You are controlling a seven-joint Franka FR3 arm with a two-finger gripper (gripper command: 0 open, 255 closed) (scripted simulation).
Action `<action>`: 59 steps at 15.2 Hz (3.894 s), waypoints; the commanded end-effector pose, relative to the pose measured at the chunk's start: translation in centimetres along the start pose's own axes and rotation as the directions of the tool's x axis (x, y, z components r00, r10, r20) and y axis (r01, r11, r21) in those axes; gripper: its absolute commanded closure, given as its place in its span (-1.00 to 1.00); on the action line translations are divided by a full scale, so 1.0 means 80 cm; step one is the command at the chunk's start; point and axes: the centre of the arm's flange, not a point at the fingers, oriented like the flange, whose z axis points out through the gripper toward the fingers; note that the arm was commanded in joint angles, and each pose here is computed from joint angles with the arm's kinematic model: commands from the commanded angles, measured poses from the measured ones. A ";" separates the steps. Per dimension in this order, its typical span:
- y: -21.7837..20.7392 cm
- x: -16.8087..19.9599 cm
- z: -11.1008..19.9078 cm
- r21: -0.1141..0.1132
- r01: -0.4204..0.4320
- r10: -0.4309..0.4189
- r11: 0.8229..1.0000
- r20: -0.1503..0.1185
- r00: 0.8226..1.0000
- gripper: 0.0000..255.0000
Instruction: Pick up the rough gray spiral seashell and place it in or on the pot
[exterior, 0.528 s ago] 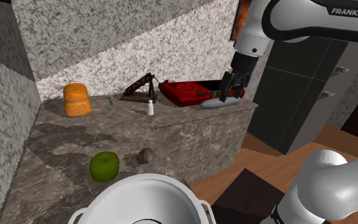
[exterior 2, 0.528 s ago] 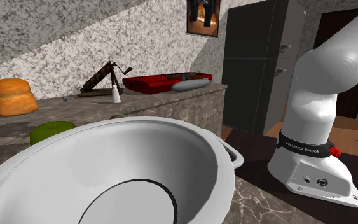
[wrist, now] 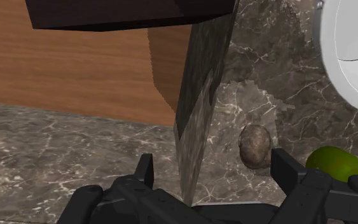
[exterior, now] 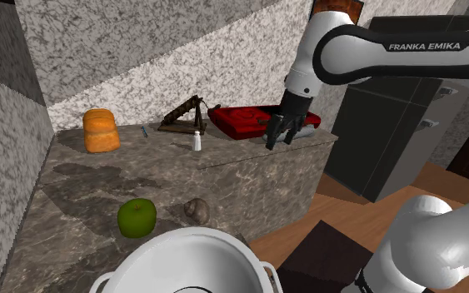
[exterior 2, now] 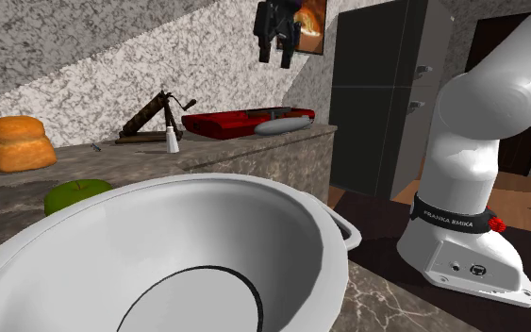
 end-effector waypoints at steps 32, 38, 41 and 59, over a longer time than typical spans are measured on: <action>-0.149 0.137 0.368 0.173 0.109 -0.097 0.979 -0.073 0.993 -1.00; -0.149 0.137 0.368 0.173 0.109 -0.097 0.979 -0.073 0.993 -1.00; -0.149 0.138 0.368 0.173 0.109 -0.097 0.979 -0.073 0.993 1.00; -0.183 0.125 0.324 0.058 0.091 -0.086 0.994 -0.079 0.993 -1.00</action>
